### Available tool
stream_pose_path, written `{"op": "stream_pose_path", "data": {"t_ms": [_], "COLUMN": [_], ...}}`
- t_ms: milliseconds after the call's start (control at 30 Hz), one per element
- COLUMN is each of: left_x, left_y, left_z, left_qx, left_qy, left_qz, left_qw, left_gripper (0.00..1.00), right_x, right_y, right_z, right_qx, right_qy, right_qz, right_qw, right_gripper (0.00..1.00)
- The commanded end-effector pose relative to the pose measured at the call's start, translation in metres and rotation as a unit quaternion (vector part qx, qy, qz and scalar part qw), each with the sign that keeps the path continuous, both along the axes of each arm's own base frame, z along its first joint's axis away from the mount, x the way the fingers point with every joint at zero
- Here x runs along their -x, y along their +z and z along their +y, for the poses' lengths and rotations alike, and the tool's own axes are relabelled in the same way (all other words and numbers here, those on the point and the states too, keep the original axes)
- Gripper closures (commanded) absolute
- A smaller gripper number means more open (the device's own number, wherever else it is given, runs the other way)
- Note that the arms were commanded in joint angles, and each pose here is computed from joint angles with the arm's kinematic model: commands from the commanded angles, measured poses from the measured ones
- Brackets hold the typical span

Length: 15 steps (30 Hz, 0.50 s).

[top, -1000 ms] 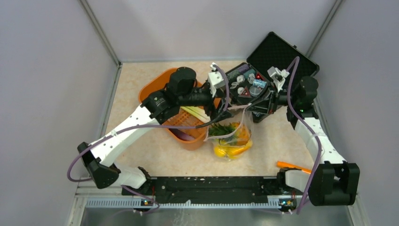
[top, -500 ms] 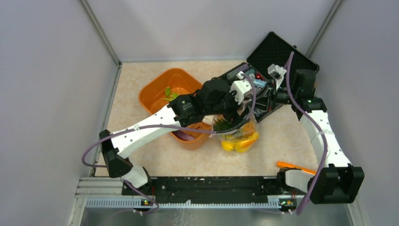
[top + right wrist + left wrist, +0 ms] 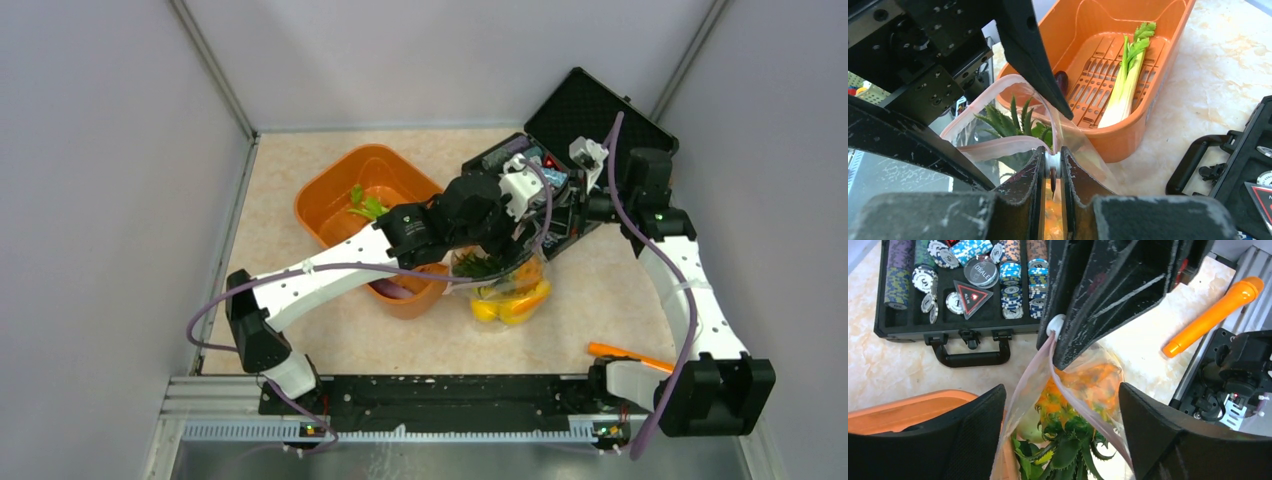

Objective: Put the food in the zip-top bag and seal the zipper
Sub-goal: Zip the zipper food storage bag at the center of the board.

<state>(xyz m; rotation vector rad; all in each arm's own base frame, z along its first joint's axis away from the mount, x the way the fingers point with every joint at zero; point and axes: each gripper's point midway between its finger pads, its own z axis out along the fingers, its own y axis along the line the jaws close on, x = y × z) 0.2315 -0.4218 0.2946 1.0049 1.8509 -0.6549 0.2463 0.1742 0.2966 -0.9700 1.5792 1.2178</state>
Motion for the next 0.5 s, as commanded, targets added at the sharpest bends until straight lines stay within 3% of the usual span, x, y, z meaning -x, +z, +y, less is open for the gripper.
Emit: {"op": "stream_pose_path", "data": {"t_ms": [0,67,267,333,433,467], "left_x": [0.016,0.014,0.015,0.015,0.015,0.014], "left_y": [0.017,0.007,-0.011,-0.011,-0.006,-0.004], "left_z": [0.000,0.007,0.020,0.022,0.021,0.021], "left_qx": [0.034,0.021,0.007,0.010,0.023,0.024], "left_qy": [-0.019,-0.004,0.020,0.020,0.020,0.021], "left_qz": [0.019,0.023,0.032,0.030,0.023,0.020], "left_qw": [0.999,1.000,0.999,0.999,0.999,0.999], "left_gripper": [0.27,0.38,0.55,0.68,0.97,1.00], "right_x": [0.001,0.002,0.008,0.011,0.015,0.015], "right_y": [0.020,0.021,0.027,0.027,0.027,0.026], "right_z": [0.001,0.001,0.002,0.002,0.003,0.003], "right_qx": [0.003,0.002,-0.005,-0.008,-0.012,-0.013], "right_qy": [-0.002,0.000,0.008,0.013,0.019,0.019], "right_qz": [-0.053,-0.055,-0.063,-0.063,-0.062,-0.060], "right_qw": [0.999,0.998,0.998,0.998,0.998,0.998], "right_gripper": [1.00,1.00,1.00,1.00,1.00,1.00]}}
